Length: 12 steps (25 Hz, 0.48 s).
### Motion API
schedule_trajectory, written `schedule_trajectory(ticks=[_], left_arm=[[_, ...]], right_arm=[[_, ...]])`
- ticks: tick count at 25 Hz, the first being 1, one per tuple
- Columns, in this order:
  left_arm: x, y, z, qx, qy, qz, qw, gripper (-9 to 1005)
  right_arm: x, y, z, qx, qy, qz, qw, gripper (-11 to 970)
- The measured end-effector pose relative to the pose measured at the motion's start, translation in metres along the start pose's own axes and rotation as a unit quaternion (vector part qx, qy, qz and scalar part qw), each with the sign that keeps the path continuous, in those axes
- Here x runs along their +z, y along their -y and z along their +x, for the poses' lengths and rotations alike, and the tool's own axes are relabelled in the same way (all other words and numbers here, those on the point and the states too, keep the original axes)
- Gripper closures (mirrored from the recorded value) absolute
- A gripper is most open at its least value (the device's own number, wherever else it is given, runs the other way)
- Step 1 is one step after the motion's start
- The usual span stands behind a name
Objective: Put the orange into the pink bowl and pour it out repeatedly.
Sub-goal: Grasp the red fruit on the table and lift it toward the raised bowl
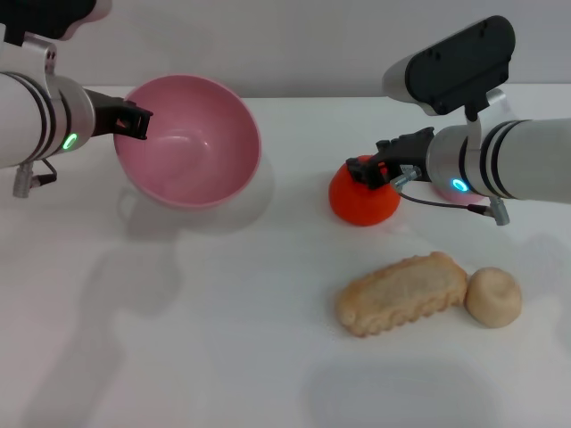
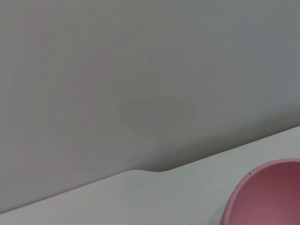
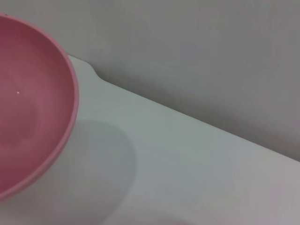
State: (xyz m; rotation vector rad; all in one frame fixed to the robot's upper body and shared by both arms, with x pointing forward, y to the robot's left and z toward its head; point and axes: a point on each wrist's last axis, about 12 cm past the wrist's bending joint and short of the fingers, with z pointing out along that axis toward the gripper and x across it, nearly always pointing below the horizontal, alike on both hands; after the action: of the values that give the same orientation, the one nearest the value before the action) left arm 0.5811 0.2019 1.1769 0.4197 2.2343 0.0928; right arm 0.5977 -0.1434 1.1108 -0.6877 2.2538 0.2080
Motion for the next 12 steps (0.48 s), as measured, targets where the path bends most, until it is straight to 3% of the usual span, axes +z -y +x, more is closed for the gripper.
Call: schedule_trajectory(ticks=[8,10,12], left_arm=[[0.0,0.002,0.0,0.002,-0.001,0.002,1.0,950],[0.0,0.002,0.001,0.004,-0.002,0.002,1.0,950],[0.0,0.003,0.001,0.004,-0.002,0.003,1.0,950]], right_arm=[[0.004,0.002,0.005,0.008,-0.005,0.002,1.0,480],[0.007,0.001,0.008,0.01,-0.01,0.0,1.0,300],[0.01,0.0,0.011,0.012,-0.011,-0.002,1.0,300]])
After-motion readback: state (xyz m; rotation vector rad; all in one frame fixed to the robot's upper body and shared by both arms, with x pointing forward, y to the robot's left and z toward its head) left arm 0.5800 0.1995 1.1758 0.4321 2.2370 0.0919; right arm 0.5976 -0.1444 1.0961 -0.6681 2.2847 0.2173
